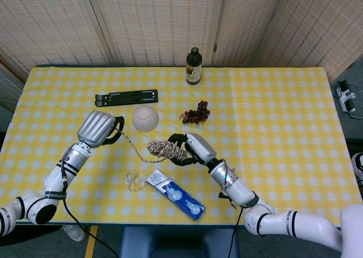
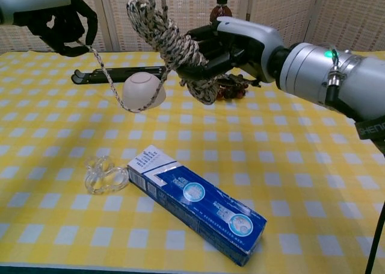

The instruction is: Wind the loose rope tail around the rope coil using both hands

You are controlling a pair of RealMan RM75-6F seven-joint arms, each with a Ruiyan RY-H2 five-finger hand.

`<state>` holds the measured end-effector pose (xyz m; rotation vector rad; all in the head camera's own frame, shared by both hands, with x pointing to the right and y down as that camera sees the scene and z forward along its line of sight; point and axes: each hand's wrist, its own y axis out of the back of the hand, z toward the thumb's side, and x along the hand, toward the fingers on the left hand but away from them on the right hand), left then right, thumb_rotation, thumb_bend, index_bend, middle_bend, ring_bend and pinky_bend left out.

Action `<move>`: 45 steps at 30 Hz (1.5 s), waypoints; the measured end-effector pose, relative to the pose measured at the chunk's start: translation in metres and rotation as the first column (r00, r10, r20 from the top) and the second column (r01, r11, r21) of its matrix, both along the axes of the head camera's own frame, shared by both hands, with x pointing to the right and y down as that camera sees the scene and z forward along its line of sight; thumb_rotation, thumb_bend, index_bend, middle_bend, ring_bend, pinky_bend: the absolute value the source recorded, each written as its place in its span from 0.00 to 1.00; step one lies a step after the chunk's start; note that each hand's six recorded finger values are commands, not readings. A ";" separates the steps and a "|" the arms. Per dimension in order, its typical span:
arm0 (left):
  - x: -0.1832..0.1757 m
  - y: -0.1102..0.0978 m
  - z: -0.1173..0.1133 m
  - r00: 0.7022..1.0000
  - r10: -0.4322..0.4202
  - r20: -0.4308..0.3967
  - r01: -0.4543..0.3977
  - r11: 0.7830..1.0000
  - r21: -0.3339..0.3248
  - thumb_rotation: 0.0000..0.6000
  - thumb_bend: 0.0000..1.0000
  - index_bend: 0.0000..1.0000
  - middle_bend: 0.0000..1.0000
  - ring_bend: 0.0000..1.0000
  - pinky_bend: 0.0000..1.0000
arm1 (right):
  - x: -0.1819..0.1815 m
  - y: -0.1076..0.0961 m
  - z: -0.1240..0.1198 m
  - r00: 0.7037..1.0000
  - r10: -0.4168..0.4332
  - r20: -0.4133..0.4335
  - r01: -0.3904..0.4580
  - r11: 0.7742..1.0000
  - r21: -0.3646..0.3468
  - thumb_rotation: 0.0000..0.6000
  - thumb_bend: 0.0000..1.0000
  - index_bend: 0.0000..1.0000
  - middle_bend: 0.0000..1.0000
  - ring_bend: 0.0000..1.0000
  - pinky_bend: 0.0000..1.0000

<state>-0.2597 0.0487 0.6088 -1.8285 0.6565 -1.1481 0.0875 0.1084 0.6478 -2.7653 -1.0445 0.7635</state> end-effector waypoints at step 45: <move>0.094 0.045 -0.048 0.967 0.211 -0.144 -0.180 0.963 0.203 1.00 0.52 0.62 0.88 0.76 0.70 | -0.088 0.015 0.036 0.984 0.170 -0.060 -0.180 0.923 -0.339 1.00 0.51 1.00 0.87 1.00 0.89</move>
